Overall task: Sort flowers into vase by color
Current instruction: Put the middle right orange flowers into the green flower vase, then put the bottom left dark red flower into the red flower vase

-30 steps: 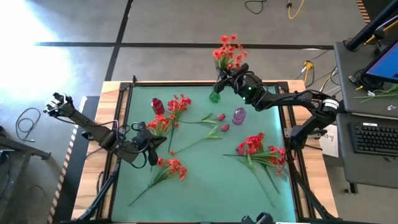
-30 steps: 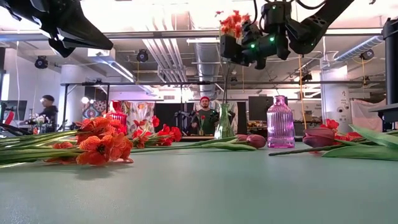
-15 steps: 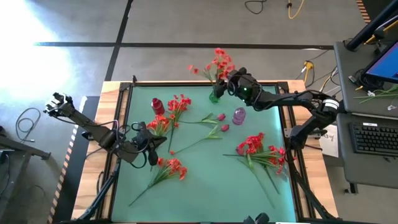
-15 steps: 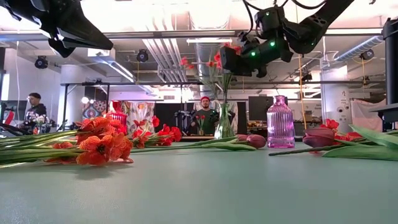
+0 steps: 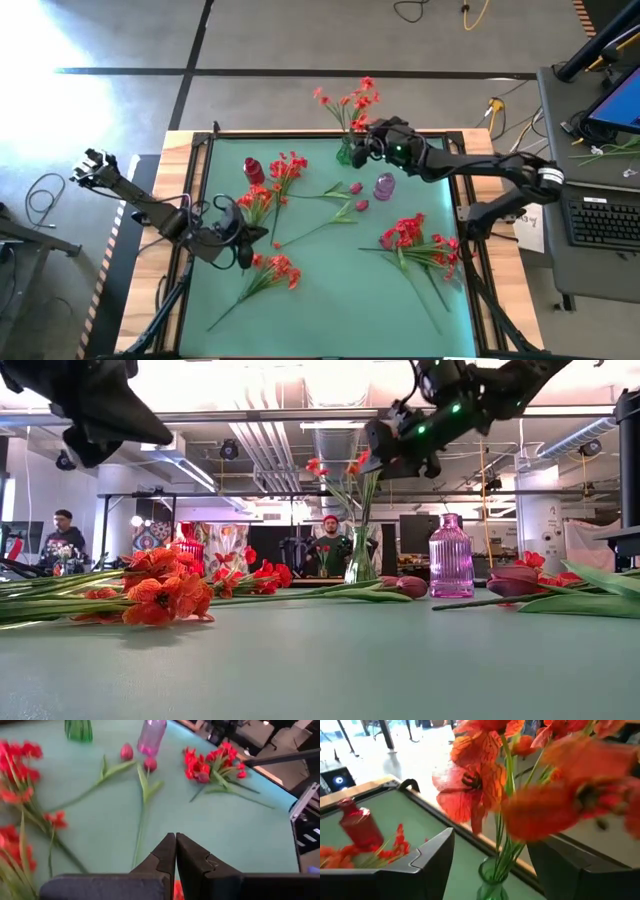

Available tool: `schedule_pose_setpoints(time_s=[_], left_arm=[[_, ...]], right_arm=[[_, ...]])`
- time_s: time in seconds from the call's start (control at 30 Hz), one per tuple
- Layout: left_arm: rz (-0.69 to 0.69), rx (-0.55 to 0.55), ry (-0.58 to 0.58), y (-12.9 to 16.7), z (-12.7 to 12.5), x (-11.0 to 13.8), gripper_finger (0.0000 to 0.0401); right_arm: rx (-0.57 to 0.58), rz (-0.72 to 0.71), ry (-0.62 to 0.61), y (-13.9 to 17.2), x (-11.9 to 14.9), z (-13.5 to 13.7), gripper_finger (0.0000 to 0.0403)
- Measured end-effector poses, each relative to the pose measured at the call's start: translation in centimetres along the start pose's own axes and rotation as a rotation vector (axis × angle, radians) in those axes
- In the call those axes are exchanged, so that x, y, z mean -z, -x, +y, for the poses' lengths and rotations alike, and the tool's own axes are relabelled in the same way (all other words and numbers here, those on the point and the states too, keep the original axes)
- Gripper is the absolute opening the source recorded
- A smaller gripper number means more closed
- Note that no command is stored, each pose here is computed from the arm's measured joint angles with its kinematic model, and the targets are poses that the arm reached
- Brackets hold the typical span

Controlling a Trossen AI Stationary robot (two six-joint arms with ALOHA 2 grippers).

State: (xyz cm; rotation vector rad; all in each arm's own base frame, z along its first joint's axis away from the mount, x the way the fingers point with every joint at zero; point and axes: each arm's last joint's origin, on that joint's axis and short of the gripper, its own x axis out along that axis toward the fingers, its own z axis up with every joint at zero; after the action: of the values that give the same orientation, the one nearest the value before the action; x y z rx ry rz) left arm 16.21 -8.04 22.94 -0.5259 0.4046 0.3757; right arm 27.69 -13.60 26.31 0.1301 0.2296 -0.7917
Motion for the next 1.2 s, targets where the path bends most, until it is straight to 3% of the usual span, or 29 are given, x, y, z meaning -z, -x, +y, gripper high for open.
schedule_pose_setpoints(time_s=[0.27, 0.57, 0.7, 0.93, 1.2], left_arm=[[0.074, -0.051, 0.082, 0.0, 0.7, 0.6, 0.0], [0.092, 0.092, -0.005, -0.1, -0.5, 0.3, 0.0028], [0.057, 0.119, -0.067, -0.8, -1.1, 0.1, 0.006], [-0.064, 0.115, -0.285, -4.0, -2.0, -0.8, 0.0111], [-0.062, 0.051, -0.426, -8.9, -0.7, -1.1, 0.0143]], right_arm=[[-0.035, 0.096, -0.044, 2.8, -0.3, 0.7, 0.0258], [-0.132, 0.167, -0.023, 4.9, 0.5, 3.3, 0.0248], [-0.174, 0.195, -0.019, 5.6, 1.0, 4.5, 0.0242], [-0.336, 0.251, 0.016, 7.0, 1.7, 6.5, 0.0247], [-0.434, 0.326, 0.051, 8.9, 2.6, 8.2, 0.024]])
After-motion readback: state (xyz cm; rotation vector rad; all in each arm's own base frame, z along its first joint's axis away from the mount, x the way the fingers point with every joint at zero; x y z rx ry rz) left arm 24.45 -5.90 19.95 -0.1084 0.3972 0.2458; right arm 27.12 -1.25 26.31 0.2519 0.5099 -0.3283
